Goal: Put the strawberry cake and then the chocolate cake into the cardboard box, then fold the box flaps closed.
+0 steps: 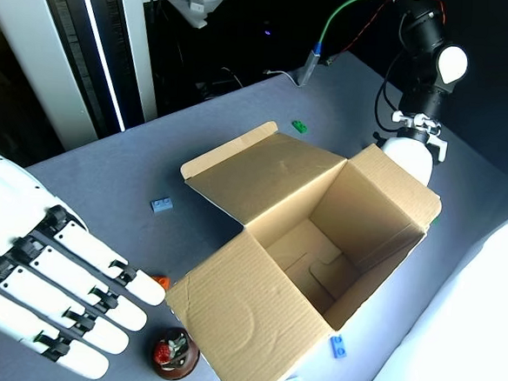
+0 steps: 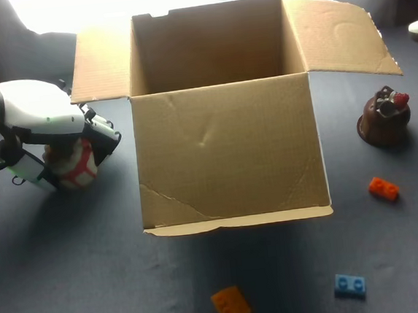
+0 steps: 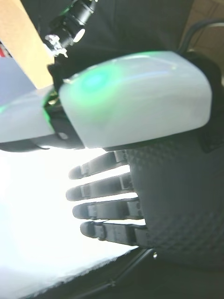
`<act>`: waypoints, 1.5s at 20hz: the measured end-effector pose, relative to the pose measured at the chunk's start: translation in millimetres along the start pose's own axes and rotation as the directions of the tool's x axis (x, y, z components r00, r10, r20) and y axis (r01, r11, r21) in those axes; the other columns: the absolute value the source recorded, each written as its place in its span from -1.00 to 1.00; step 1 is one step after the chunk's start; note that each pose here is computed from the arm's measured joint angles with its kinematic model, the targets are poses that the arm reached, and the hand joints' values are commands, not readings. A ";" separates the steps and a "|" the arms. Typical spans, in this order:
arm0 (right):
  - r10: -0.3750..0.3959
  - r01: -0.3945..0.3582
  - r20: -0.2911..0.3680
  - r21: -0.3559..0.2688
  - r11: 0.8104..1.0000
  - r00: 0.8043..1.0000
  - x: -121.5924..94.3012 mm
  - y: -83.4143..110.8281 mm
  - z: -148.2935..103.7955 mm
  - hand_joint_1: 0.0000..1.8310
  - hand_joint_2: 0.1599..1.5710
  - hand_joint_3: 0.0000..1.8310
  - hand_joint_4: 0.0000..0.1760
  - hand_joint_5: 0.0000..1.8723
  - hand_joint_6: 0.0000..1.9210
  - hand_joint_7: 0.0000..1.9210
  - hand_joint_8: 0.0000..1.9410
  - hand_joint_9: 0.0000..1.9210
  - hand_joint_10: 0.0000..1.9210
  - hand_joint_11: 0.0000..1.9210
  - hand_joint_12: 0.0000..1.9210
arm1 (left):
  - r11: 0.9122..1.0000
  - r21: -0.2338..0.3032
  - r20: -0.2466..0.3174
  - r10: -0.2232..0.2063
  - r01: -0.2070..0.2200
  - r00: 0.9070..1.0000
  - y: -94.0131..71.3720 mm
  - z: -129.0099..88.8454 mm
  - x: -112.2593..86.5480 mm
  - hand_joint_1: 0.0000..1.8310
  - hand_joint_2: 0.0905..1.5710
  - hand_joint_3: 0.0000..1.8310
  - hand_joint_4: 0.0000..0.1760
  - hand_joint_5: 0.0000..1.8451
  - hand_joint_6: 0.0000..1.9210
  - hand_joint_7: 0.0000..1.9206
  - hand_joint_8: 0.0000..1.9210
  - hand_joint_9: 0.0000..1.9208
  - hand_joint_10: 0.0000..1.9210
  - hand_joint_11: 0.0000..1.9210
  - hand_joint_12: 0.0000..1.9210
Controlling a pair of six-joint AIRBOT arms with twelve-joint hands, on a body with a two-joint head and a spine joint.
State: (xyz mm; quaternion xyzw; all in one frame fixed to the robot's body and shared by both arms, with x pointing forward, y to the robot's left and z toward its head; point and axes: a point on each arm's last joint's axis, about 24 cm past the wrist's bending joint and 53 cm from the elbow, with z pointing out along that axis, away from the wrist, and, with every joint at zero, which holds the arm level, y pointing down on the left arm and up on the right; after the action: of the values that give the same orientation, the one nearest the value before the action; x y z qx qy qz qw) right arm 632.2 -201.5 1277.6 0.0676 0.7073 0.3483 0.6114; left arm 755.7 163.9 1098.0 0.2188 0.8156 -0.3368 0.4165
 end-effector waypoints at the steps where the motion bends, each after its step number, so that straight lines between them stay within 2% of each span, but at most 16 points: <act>1: 0.000 0.000 -0.001 0.000 1.000 1.000 0.3 0.1 0.1 0.02 0.26 -1.00 -1.00 -0.96 -1.00 -0.90 -1.00 -0.94 -0.97 -1.00 -1.00 | 1.000 0.002 0.000 0.000 0.000 1.000 -0.2 -0.6 -0.2 0.40 0.67 -1.00 -1.00 -0.37 0.61 -0.45 0.77 -0.38 0.78 -0.57 0.91; 4: 0.000 0.000 -0.001 0.000 1.000 1.000 0.4 0.1 0.1 0.02 0.26 -1.00 -1.00 -0.96 -1.00 -0.90 -1.00 -0.94 -0.97 -1.00 -1.00 | 1.000 0.008 0.005 -0.008 0.008 1.000 -0.2 -4.8 -4.6 0.40 0.67 -1.00 -1.00 -0.37 0.59 -0.44 0.75 -0.39 0.80 -0.59 0.95; 8: 0.000 0.000 -0.002 0.000 1.000 1.000 0.6 0.1 0.1 -0.01 0.29 -0.99 -1.00 -0.97 -1.00 -0.92 -1.00 -0.95 -0.97 -1.00 -1.00 | 1.000 -0.014 0.058 -0.026 0.027 0.998 12.2 -24.7 -31.8 0.40 0.67 -1.00 -1.00 -0.37 0.62 -0.43 0.74 -0.41 0.82 -0.60 0.96; 12: -0.001 0.001 -0.003 0.000 1.000 1.000 0.7 0.1 0.1 0.01 0.28 -0.99 -1.00 -0.96 -0.99 -0.91 -1.00 -0.93 -0.97 -1.00 -1.00 | 0.999 -0.005 0.106 -0.037 0.038 0.994 13.0 -37.5 -55.8 0.39 0.68 -1.00 -1.00 -0.36 0.61 -0.44 0.75 -0.43 0.85 -0.60 0.98; 14: 0.000 0.000 -0.003 0.000 1.000 1.000 0.6 -0.1 0.0 -0.01 0.28 -0.99 -1.00 -0.96 -0.99 -0.91 -1.00 -0.94 -0.97 -0.99 -1.00 | 1.000 -0.006 0.112 -0.027 0.028 0.993 14.2 -42.9 -62.1 0.39 0.69 -0.99 -1.00 -0.39 0.66 -0.45 0.77 -0.44 0.86 -0.60 1.00; 16: 0.000 0.000 -0.003 0.000 1.000 1.000 0.6 0.1 0.1 -0.02 0.30 -0.99 -1.00 -0.96 -1.00 -0.91 -1.00 -0.94 -0.97 -1.00 -1.00 | 1.000 -0.001 0.127 -0.023 0.024 0.992 14.1 -48.9 -69.9 0.39 0.69 -1.00 -1.00 -0.36 0.60 -0.45 0.78 -0.44 0.86 -0.61 1.00; 19: -0.001 0.001 -0.002 0.000 1.000 1.000 0.5 0.0 0.0 -0.02 0.30 -0.99 -1.00 -0.96 -0.99 -0.91 -1.00 -0.93 -0.97 -1.00 -1.00 | 1.000 -0.001 0.161 -0.021 0.022 0.987 16.8 -60.3 -85.1 0.40 0.67 -1.00 -1.00 -0.33 0.54 -0.44 0.79 -0.43 0.85 -0.62 1.00; 23: -0.001 0.001 -0.002 -0.001 1.000 1.000 0.5 0.3 0.1 0.00 0.28 -1.00 -1.00 -0.96 -1.00 -0.91 -1.00 -0.93 -0.97 -1.00 -1.00 | 1.000 0.011 0.197 -0.012 0.010 0.980 14.1 -70.7 -103.2 0.39 0.69 -0.99 -1.00 -0.37 0.68 -0.46 0.78 -0.45 0.85 -0.61 1.00; 26: 0.000 0.000 -0.004 0.000 1.000 1.000 0.8 0.2 0.1 0.00 0.29 -0.99 -1.00 -0.98 -1.00 -0.93 -1.00 -0.93 -0.97 -1.00 -1.00 | 1.000 0.025 0.228 -0.001 -0.005 0.974 10.8 -80.1 -117.6 0.39 0.69 -1.00 -1.00 -0.36 0.67 -0.46 0.78 -0.45 0.85 -0.59 1.00; 30: -0.001 0.001 -0.006 0.000 1.000 1.000 1.5 0.1 0.1 0.00 0.28 -1.00 -1.00 -0.98 -0.99 -0.91 -0.99 -0.93 -0.97 -0.99 -0.99 | 1.000 0.015 0.260 0.016 -0.021 0.966 11.7 -87.4 -131.2 0.39 0.68 -1.00 -1.00 -0.35 0.64 -0.45 0.75 -0.44 0.85 -0.58 1.00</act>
State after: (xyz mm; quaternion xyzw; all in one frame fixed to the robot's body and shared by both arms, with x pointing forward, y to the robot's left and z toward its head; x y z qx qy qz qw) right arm 631.8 -200.6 1276.4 0.0662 0.7093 0.3483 0.6092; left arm 789.8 225.8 1239.4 0.1839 0.7491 -0.3657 0.5209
